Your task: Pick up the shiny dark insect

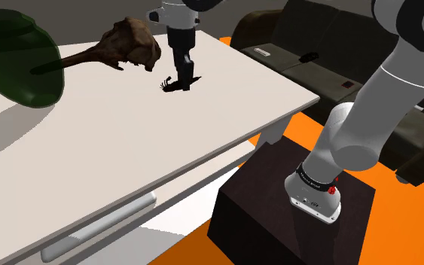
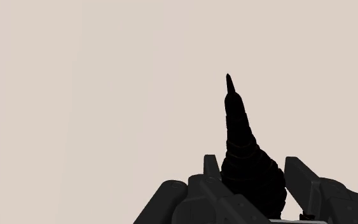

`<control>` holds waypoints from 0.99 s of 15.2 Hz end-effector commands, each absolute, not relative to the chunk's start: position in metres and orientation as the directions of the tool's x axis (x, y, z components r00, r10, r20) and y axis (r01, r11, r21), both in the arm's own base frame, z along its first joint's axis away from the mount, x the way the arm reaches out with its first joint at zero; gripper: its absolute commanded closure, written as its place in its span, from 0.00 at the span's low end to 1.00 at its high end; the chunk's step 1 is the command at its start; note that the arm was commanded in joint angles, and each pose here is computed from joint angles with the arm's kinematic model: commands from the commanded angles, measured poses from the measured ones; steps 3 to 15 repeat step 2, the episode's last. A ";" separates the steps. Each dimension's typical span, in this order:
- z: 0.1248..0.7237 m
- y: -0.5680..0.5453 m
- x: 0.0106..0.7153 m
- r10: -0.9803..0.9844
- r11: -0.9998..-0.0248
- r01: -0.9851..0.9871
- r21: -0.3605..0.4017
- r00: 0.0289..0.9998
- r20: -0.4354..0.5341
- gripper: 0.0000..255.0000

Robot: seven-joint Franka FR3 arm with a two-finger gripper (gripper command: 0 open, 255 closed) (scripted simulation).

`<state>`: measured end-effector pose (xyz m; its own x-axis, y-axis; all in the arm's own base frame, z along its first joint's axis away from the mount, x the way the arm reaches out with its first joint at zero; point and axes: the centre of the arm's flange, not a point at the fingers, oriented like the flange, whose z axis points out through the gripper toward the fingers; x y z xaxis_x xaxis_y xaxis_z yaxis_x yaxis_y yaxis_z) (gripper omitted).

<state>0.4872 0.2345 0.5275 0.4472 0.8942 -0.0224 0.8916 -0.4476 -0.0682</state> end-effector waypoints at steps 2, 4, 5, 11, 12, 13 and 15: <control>0.534 0.235 0.488 0.894 -0.448 0.892 -0.068 0.447 -0.023 1.00; 0.534 0.235 0.488 0.894 -0.448 0.892 -0.068 0.447 -0.023 1.00; 0.534 0.235 0.488 0.894 -0.448 0.892 -0.068 0.447 -0.023 1.00; 0.534 0.235 0.488 0.894 -0.448 0.892 -0.068 0.447 -0.023 1.00; 0.534 0.235 0.488 0.894 -0.448 0.892 -0.068 0.447 -0.023 1.00; 0.534 0.235 0.488 0.894 -0.448 0.892 -0.068 0.447 -0.023 1.00; 0.534 0.235 0.488 0.894 -0.448 0.892 -0.068 0.447 -0.023 1.00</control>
